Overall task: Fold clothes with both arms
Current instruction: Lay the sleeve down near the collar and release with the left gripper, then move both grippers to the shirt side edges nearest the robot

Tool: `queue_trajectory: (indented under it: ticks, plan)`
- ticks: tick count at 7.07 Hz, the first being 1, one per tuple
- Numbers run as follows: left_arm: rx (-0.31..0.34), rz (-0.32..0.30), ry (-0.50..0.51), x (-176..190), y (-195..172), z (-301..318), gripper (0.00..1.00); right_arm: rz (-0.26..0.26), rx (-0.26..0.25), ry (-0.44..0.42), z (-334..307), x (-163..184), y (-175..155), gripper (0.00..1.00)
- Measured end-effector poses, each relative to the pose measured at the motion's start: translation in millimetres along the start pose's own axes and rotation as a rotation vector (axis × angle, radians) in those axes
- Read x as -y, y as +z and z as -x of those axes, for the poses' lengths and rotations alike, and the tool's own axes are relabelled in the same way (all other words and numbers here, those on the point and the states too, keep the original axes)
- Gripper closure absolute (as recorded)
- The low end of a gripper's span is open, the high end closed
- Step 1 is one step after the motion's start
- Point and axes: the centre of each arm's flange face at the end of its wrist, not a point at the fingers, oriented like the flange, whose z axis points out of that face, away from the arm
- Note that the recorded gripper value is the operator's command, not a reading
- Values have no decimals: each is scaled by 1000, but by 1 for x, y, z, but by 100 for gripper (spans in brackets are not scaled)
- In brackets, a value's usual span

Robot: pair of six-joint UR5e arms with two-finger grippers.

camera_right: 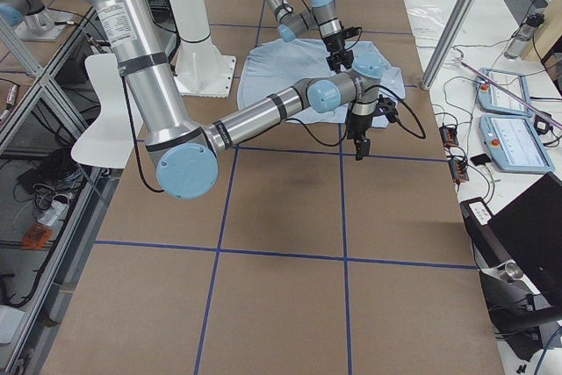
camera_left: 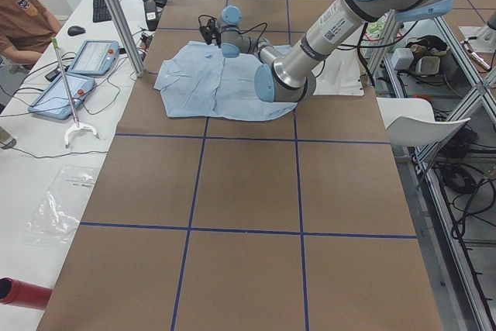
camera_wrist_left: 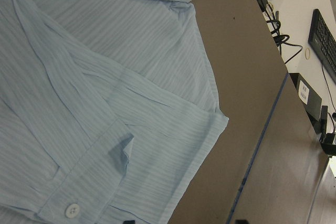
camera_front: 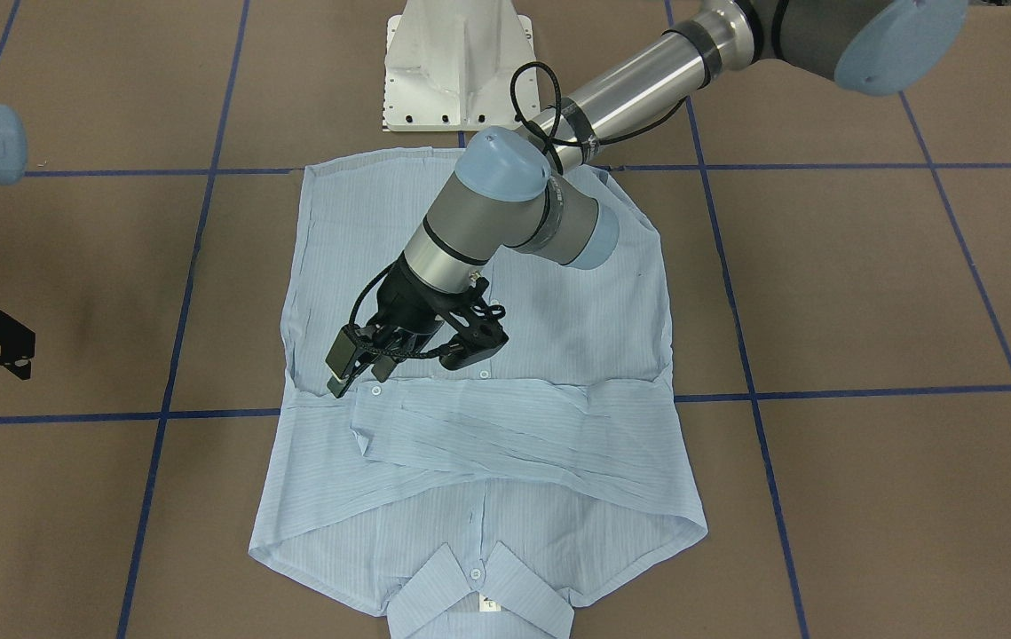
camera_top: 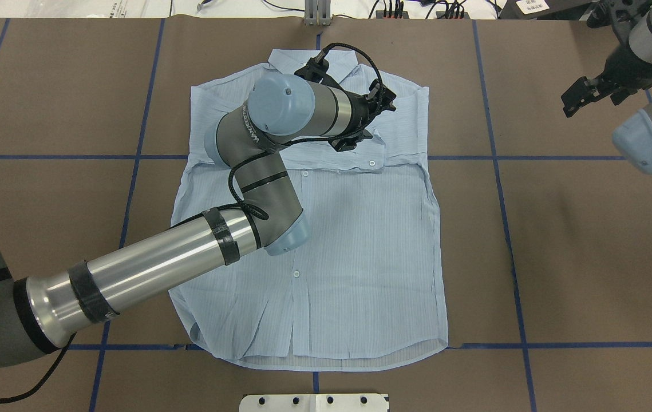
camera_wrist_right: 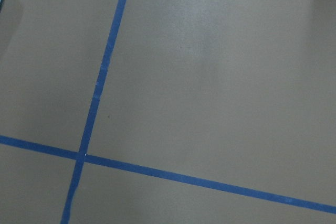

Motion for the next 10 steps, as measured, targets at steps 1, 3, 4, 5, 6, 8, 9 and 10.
queue_trajectory:
  ticks: [1, 3, 4, 5, 6, 8, 9, 10]
  plan:
    - [3, 6, 32, 3, -5, 8, 1, -5, 29, 12, 1, -4, 1, 0]
    - [52, 35, 99, 19, -52, 68, 1, -28, 103, 68, 25, -43, 3, 0]
    - [112, 29, 158, 20, -88, 85, 1, -44, 141, 101, 46, -72, 4, 0]
    - [176, 20, 215, 17, -129, 97, 1, -41, 168, 132, 74, -102, 8, 0]
    - [227, 16, 269, 13, -171, 110, 1, -30, 182, 159, 106, -129, 11, 0]
    - [295, 20, 378, 6, -253, 136, 1, 1, 192, 209, 170, -177, 21, 0]
    - [312, 23, 406, 6, -274, 147, 1, 5, 185, 223, 200, -196, 29, 0]
    - [331, 27, 421, 6, -281, 157, 1, 6, 173, 229, 230, -217, 41, 1]
